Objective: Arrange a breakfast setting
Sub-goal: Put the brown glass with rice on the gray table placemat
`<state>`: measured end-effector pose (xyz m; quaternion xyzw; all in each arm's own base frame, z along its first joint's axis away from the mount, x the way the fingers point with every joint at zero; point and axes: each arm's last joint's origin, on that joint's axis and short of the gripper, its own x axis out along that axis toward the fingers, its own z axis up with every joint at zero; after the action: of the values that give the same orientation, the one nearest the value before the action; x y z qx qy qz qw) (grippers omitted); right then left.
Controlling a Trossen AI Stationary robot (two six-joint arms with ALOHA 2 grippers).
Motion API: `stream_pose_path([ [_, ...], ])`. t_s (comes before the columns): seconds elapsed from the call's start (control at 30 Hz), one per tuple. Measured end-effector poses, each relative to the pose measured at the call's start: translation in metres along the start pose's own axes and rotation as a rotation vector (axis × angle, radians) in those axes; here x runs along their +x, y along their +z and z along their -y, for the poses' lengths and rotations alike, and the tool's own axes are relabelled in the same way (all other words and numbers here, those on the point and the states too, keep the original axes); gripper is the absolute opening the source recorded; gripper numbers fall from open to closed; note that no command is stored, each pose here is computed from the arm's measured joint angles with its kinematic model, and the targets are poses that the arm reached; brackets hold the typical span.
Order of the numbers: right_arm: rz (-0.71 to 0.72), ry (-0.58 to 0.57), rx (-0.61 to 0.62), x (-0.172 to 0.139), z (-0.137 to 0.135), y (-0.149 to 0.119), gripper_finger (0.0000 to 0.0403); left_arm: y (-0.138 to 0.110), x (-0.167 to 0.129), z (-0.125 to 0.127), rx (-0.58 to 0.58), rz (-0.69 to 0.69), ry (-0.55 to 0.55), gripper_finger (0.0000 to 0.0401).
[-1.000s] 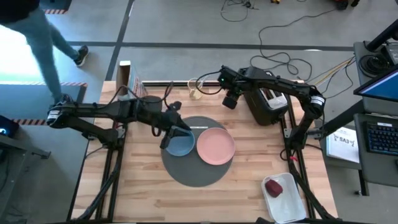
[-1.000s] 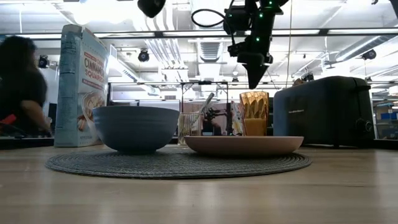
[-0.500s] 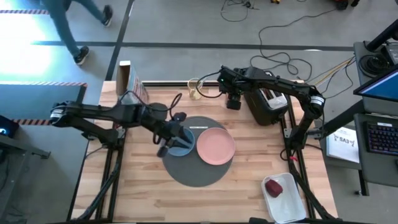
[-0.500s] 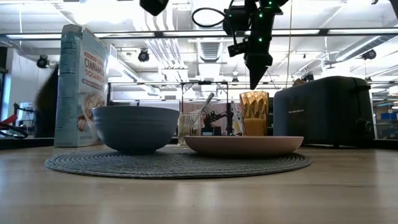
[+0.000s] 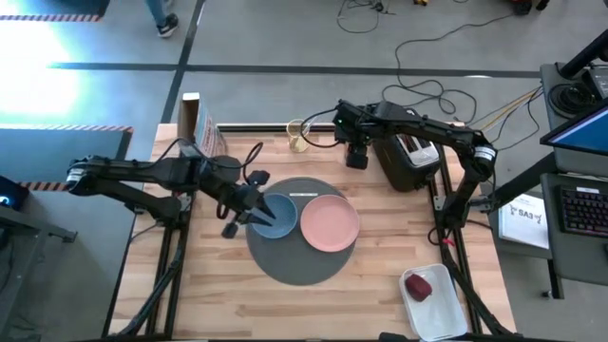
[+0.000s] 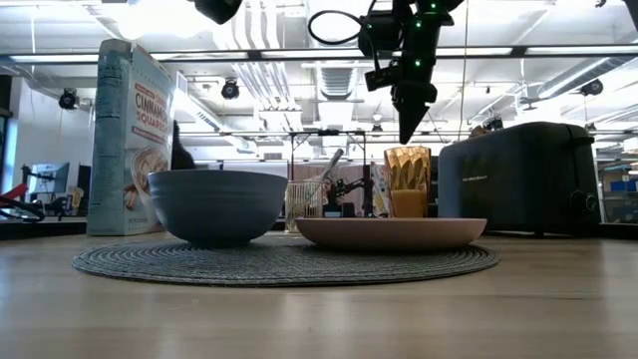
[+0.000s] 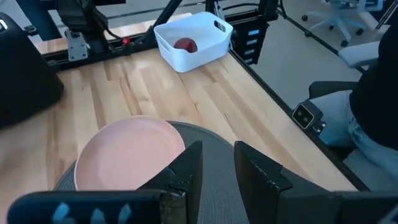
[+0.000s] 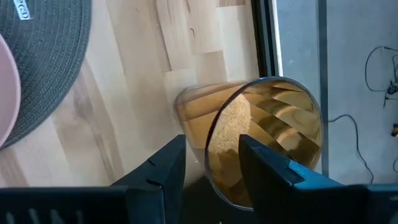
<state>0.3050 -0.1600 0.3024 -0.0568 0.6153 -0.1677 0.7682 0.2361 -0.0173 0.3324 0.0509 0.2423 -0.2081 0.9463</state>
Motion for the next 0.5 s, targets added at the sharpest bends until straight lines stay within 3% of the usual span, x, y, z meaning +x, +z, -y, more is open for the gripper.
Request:
stream_pose_path([
  [0.5, -0.003, -0.001, 0.135, 0.006, 0.004, -0.002, 0.0135, -0.016, -0.014, 0.002, 0.016, 0.029, 0.024, 0.0076],
])
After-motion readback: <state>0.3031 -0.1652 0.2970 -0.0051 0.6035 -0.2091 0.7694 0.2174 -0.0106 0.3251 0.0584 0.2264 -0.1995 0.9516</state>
